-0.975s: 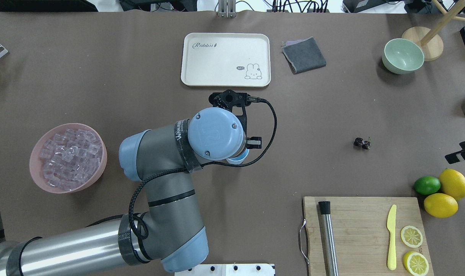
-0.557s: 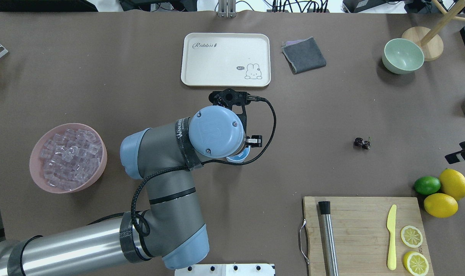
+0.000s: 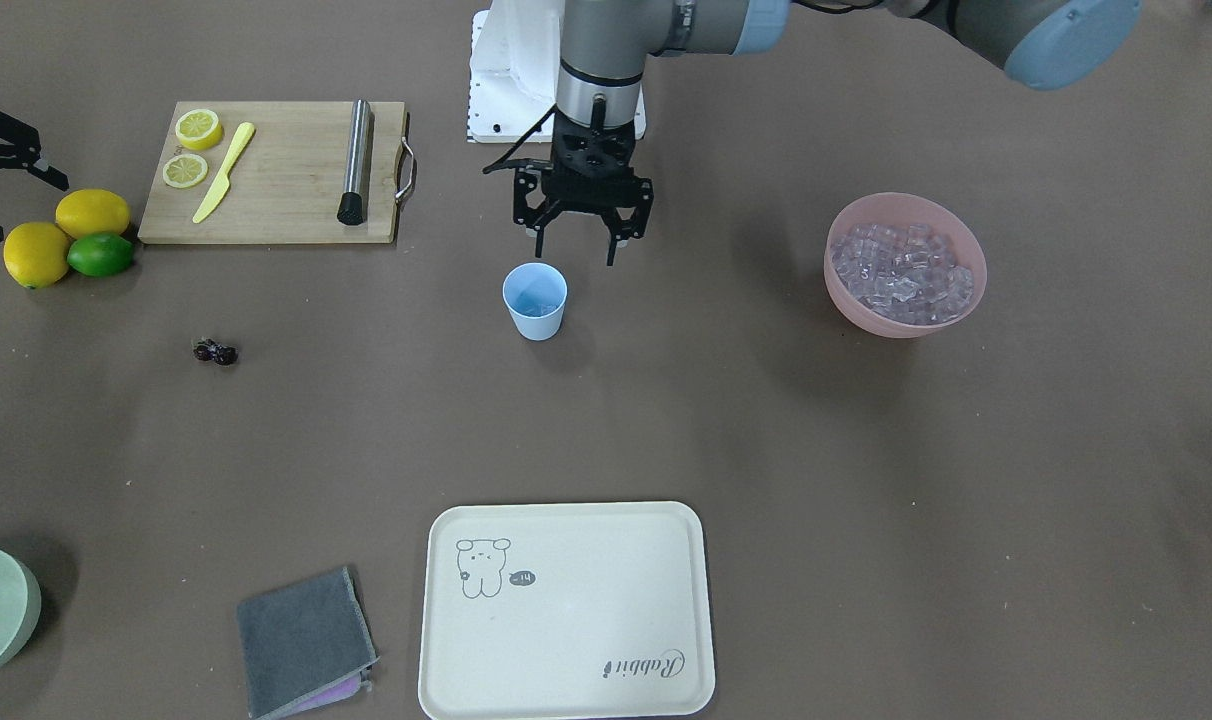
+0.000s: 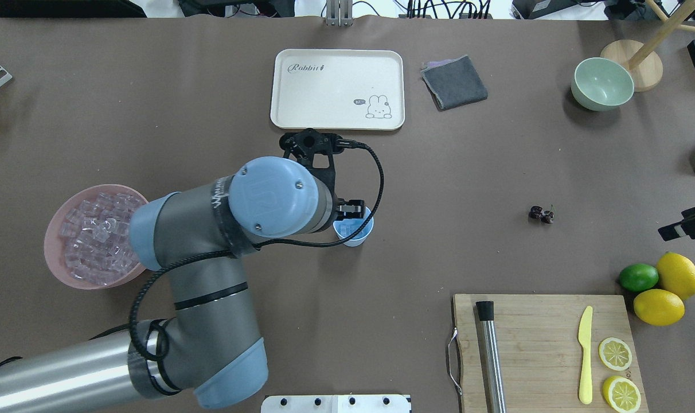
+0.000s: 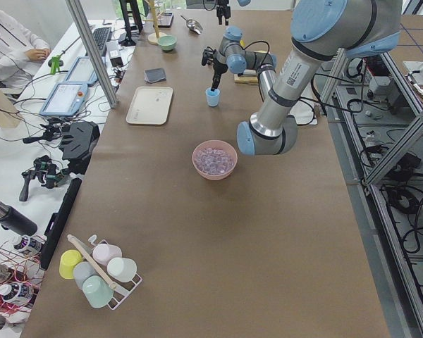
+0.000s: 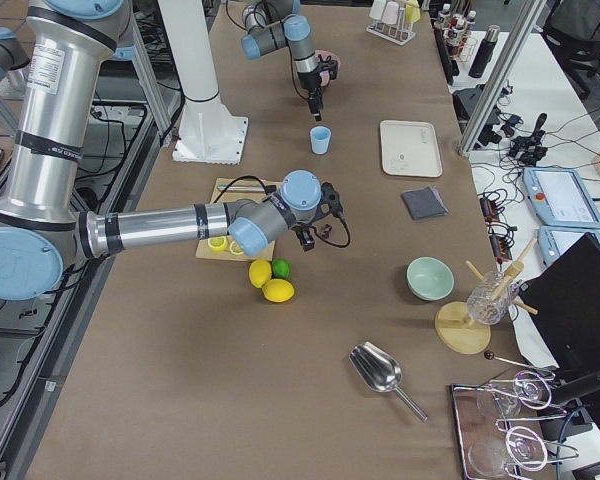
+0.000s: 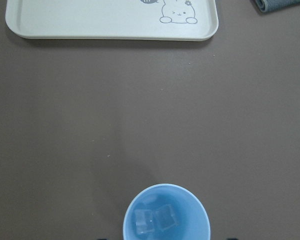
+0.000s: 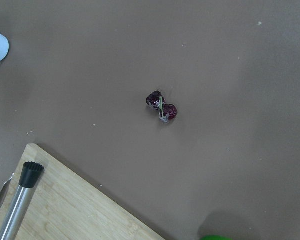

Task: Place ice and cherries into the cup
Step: 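Move the left gripper back over the pink bowl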

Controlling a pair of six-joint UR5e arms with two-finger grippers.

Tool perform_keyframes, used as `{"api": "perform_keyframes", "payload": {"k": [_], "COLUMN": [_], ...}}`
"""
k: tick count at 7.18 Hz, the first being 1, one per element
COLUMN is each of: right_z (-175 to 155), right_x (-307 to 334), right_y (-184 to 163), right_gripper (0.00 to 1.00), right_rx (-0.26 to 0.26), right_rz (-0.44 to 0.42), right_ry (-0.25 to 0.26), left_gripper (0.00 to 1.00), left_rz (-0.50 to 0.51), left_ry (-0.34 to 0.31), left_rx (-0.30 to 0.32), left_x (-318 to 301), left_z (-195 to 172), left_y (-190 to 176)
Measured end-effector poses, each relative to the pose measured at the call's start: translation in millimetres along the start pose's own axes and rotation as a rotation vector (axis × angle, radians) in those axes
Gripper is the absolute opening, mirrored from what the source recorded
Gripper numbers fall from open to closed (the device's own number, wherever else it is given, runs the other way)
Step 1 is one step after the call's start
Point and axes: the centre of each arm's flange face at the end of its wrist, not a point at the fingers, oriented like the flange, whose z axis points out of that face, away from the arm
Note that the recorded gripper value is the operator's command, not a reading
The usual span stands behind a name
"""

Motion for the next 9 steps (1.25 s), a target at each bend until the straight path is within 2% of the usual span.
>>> {"api": "perform_keyframes", "payload": {"k": [1, 3, 5, 8, 9], "right_z": [2, 3, 4, 5, 6], "right_x": [-3, -5, -4, -2, -1], "right_y": [-5, -8, -6, -1, 1], "right_gripper": [0.99, 0.99, 0.99, 0.99, 0.99], "right_rx": [0.005, 0.012, 0.014, 0.008, 0.006], "right_rz": [0.002, -0.001, -0.006, -0.001, 0.001], "right_ry": [0.012, 0.024, 0.025, 0.026, 0.026], "left_gripper": [0.83, 0.83, 0.83, 0.82, 0.79], "left_rz": [0.062, 0.164, 0.242, 0.317, 0.321], "left_ry": [-0.009, -0.033, -0.085, -0.102, -0.111], "left_rx": [0.013, -0.013, -0.044, -0.049, -0.052], "left_x": [-38, -125, -206, -363, -395], "left_z": [-12, -37, -43, -48, -48], "left_y": [-7, -7, 8, 81, 97]}}
